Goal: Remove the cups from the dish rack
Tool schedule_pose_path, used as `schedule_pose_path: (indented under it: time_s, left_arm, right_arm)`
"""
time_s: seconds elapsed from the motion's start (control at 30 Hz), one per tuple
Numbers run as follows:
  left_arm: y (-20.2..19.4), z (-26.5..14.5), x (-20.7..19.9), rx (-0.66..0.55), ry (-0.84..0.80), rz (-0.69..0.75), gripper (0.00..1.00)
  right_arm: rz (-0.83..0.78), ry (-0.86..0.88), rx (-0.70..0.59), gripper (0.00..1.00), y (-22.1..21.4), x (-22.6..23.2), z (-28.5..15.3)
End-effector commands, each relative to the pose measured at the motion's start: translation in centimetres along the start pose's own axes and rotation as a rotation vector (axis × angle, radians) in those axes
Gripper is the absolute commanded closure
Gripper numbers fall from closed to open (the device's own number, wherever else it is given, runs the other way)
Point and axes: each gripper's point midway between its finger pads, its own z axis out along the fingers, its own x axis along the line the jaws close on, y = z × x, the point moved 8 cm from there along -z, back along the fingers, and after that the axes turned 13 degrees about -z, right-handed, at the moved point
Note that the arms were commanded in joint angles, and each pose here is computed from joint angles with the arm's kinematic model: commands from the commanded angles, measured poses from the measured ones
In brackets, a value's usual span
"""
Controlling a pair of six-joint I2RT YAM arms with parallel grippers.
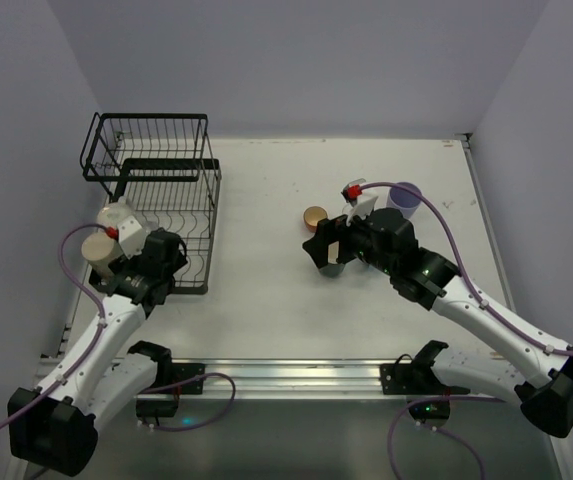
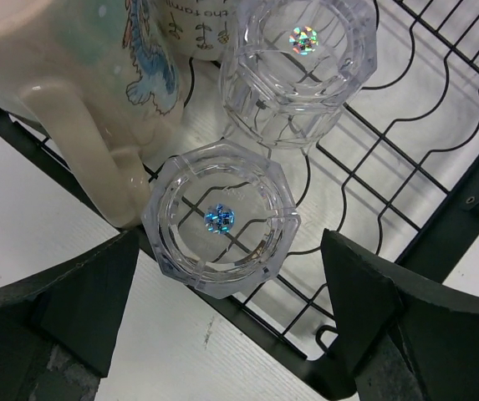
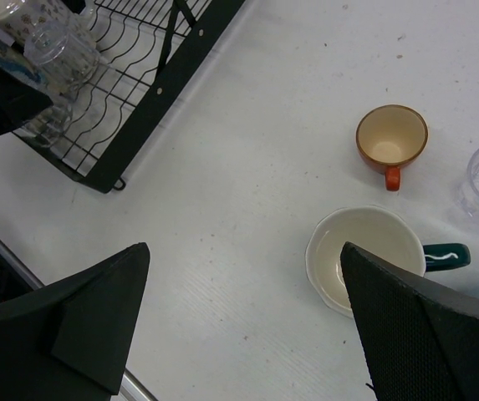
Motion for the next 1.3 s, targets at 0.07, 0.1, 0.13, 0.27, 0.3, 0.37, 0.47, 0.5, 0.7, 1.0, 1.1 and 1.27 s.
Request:
schedule_pose_path:
  time_s: [0.07,0.1,0.13,0.27,0.3,0.37,0.47,0.5,0.7,1.0,1.1,1.27]
  left_arm:
    - [0.5,1.0,-0.4,-0.073,0.01,-0.086,0.07]
    - [0.5,1.1,-0.4,-0.079,0.015,-0.084,0.07]
    - [0.4,1.3,-0.5,-0.083,0.02,-0.082,0.07]
    - [-0.3,2.1,0.0,-0.087,0.053,-0.066,0.09]
    - [-0.4,2.2,0.1,-0.093,0.058,-0.065,0.1]
    - [-0.5,2.3,0.2,-0.1,0.059,-0.067,0.11]
    - [-0.4,2.4,0.2,-0.112,0.066,-0.065,0.14]
    - [-0.4,2.5,0.3,-0.118,0.07,-0.065,0.16]
    - [-0.5,2.8,0.2,-0.135,0.07,-0.064,0.3]
    - [-0.8,2.3,0.0,-0.091,-0.005,-0.067,0.58]
    - [-0.5,1.2,-0.5,-0.052,-0.086,-0.084,0.65]
    - [0.6,-1.3,-1.4,-0.001,-0.257,-0.121,0.71]
  right_arm:
    - [0.009,-0.007,-0.052,0.01,0.7,-0.1,0.2]
    - [0.009,-0.007,-0.049,0.01,0.6,-0.1,0.2]
    - [0.007,-0.006,-0.043,0.01,0.6,-0.1,0.3]
    - [0.009,-0.008,-0.038,0.01,0.4,-0.1,0.5]
    - [0.009,-0.008,-0.038,0.01,0.4,-0.1,0.5]
    - [0.009,-0.007,-0.034,0.01,0.3,-0.1,0.6]
    - [0.008,-0.008,-0.028,0.01,0.2,-0.1,0.8]
    - [0.008,-0.009,-0.028,0.01,0.2,-0.1,0.8]
    - [0.01,0.004,-0.02,0.02,0.1,0.0,1.0]
    - [0.011,0.009,-0.029,0.02,0.4,0.1,0.6]
    - [0.019,0.025,-0.041,0.02,0.5,0.3,0.6]
    - [0.044,0.118,-0.132,0.02,1.2,1.2,-0.5]
